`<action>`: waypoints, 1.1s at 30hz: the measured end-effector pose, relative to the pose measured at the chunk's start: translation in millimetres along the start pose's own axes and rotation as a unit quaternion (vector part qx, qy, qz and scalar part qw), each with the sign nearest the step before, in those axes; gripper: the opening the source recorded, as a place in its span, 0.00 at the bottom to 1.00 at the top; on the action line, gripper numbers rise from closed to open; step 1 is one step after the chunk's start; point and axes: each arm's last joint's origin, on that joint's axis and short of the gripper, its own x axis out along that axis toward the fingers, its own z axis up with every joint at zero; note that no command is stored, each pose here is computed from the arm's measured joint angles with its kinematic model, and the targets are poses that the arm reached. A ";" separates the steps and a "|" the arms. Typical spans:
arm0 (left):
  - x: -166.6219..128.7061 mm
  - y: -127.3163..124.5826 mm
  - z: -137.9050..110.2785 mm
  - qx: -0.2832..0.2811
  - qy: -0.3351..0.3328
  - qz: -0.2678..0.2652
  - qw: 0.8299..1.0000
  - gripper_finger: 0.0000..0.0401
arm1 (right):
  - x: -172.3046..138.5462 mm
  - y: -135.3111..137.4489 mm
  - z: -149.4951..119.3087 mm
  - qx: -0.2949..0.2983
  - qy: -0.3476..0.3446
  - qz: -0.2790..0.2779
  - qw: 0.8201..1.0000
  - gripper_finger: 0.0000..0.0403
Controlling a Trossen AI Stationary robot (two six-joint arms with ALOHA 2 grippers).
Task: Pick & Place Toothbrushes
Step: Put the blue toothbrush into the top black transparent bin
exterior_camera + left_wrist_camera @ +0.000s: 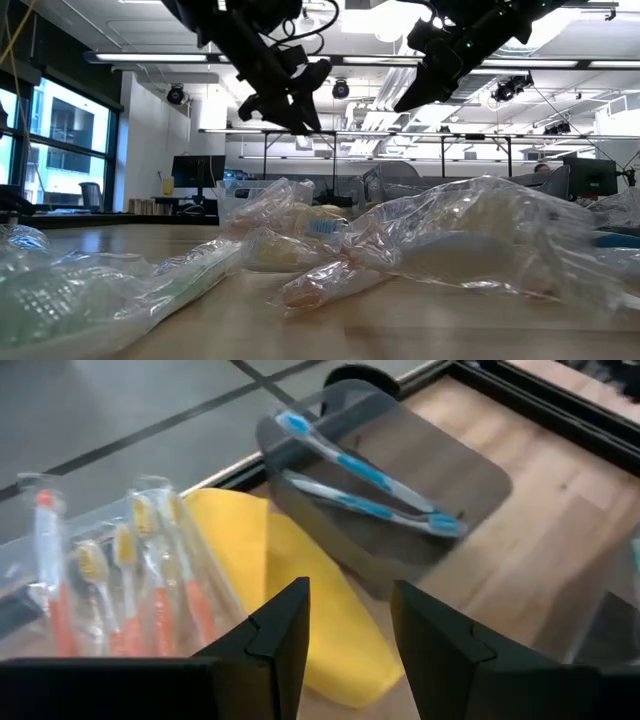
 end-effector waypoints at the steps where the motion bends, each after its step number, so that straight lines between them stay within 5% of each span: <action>1: -0.9 -1.7 -0.7 0.001 0.000 -0.003 1.000 0.35 | 0.0 0.0 0.0 0.000 0.000 0.000 1.000 0.01; 33: -2.2 -6.2 -2.0 0.025 0.005 -0.024 0.999 0.35 | 0.0 0.0 0.0 0.002 0.000 0.000 1.000 0.01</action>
